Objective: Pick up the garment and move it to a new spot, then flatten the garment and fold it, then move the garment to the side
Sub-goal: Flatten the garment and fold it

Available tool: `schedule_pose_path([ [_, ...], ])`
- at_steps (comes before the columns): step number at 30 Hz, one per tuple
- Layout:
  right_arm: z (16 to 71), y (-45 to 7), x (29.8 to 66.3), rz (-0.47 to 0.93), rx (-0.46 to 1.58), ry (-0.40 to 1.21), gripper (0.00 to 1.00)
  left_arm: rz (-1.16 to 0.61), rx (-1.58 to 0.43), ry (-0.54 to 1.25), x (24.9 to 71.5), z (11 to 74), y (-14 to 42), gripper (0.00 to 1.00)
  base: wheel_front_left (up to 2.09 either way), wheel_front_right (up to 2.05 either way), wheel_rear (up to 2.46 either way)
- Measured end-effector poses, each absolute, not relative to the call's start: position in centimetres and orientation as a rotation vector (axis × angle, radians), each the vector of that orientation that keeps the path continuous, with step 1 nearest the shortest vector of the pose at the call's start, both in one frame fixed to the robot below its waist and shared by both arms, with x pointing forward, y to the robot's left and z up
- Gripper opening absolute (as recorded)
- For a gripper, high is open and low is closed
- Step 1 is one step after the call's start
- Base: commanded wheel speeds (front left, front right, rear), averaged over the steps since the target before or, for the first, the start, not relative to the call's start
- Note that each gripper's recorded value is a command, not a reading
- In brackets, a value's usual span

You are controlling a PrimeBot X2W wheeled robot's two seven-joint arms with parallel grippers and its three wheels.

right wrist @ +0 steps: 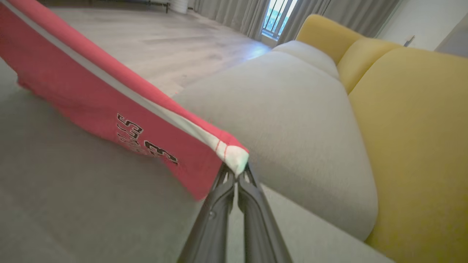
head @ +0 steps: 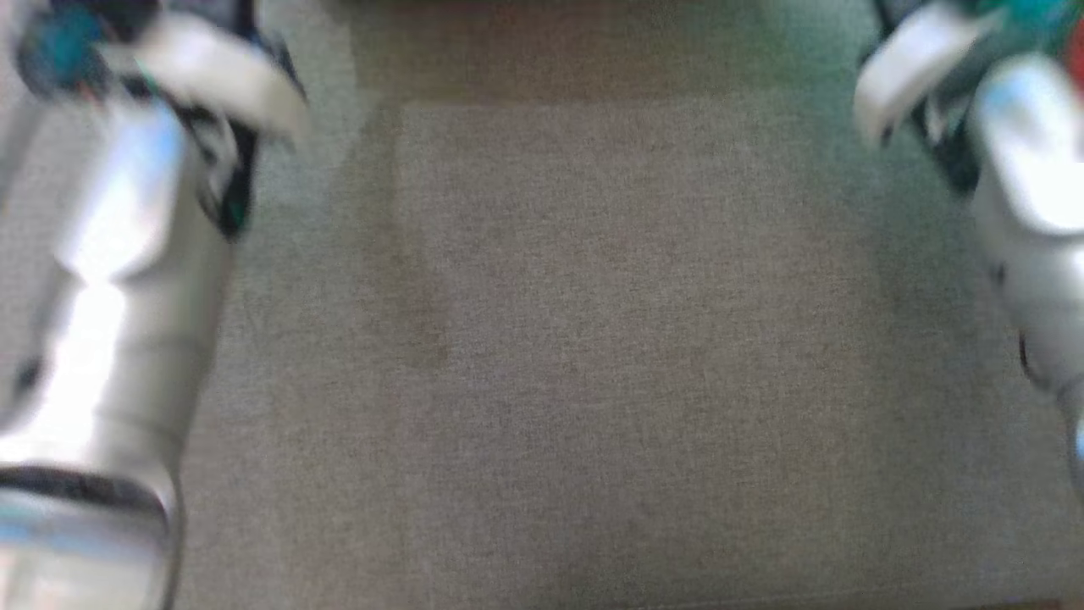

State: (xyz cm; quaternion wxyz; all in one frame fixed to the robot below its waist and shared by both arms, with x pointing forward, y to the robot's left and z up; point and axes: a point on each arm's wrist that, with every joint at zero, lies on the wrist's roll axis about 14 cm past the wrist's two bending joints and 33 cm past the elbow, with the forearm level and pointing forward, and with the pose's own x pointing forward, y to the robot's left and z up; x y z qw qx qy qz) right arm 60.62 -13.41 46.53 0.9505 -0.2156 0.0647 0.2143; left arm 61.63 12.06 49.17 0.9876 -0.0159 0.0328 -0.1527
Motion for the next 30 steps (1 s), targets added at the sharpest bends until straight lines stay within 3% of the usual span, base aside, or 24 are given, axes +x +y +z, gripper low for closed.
schedule_pose_path([
  [6, 42.6, -14.6, 55.0, 0.498, -0.456, 0.295, 0.0, -0.388, 0.019, 0.211, 54.3, 43.9, 11.3, 0.0, 0.0, 0.0, 0.0],
  [12, 41.2, -15.1, 50.4, 0.542, -0.422, 0.412, 0.0, -0.438, 0.077, 0.258, 50.0, 42.7, 11.4, 0.0, 0.0, 0.0, 0.0],
  [30, 43.1, -17.9, 38.3, 0.61, -0.345, 0.551, 0.0, -0.509, 0.077, 0.288, 38.8, 43.2, 9.8, 0.0, 0.0, 0.0, 0.0],
])
